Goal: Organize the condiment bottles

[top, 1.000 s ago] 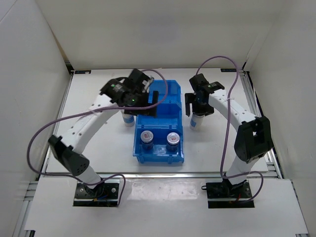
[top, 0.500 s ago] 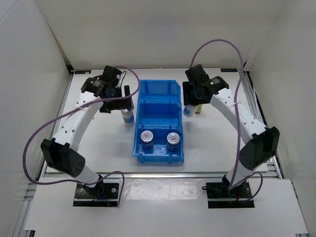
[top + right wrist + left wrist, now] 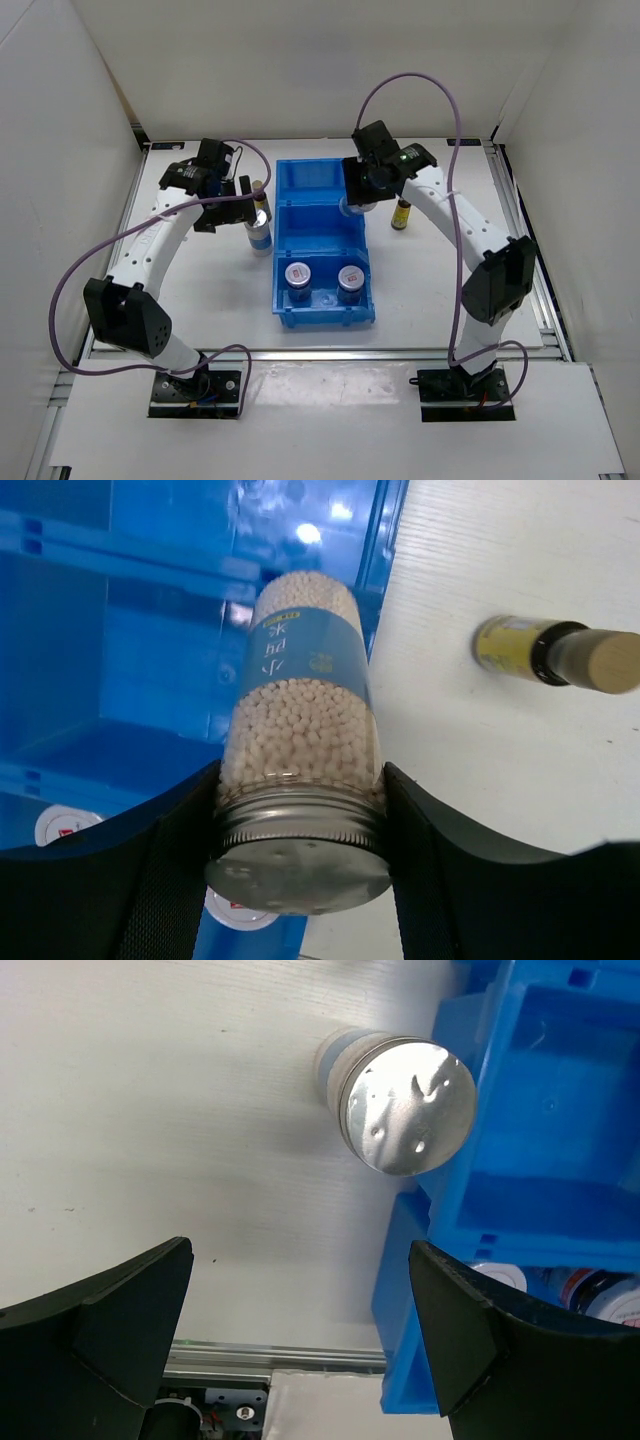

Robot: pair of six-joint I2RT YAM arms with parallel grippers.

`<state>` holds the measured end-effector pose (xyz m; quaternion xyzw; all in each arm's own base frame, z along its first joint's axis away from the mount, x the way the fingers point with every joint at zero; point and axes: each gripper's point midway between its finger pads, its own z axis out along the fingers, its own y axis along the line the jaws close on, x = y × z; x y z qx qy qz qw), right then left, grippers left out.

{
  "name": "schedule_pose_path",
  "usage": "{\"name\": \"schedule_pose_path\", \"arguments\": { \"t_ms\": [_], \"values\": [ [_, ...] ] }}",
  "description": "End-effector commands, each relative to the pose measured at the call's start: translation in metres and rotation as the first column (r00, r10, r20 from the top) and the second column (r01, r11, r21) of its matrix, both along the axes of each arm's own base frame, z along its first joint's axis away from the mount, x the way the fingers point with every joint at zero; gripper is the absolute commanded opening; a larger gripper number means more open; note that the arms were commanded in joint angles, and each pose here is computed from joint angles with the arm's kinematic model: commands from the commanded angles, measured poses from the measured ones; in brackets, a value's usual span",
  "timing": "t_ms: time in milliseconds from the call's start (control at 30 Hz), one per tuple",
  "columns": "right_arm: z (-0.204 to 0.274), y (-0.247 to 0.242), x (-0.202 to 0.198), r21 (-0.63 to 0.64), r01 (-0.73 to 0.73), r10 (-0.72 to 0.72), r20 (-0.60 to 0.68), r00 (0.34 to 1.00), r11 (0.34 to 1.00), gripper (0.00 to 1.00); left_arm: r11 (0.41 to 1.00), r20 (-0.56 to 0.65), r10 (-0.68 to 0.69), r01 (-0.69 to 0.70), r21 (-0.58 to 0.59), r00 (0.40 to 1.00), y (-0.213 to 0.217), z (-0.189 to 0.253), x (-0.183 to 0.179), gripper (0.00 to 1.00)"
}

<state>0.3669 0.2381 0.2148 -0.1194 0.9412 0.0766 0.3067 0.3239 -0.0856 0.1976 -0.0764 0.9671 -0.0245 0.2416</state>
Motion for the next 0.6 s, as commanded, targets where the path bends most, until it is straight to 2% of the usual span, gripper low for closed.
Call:
{"name": "schedule_pose_path", "arguments": {
  "t_ms": [0, 133, 233, 567],
  "values": [
    [-0.008, 0.018, 0.013, 0.04, -0.035, 0.035, 0.012, 0.999, 0.999, 0.0, 1.0, 0.062, -0.004, 0.006, -0.03, 0.998, -0.002, 0.015, 0.0, 1.0],
    [-0.033, 0.024, 0.017, 0.016, -0.064, 0.064, -0.04, 0.997, 0.998, 0.0, 0.999, 0.089, -0.017, 0.021, -0.043, 0.996, -0.005, 0.024, 0.005, 1.0],
    [-0.032, 0.022, 0.014, 0.01, -0.064, 0.064, -0.049, 0.997, 0.998, 0.0, 0.999, 0.087, -0.017, 0.021, -0.043, 0.996, -0.006, 0.024, 0.01, 1.0],
    [0.025, 0.02, 0.012, 0.068, -0.083, 0.078, 0.073, 0.994, 0.994, 0.0, 0.998, 0.076, -0.022, 0.026, -0.049, 0.997, -0.009, 0.021, 0.011, 1.0]
  ]
}}
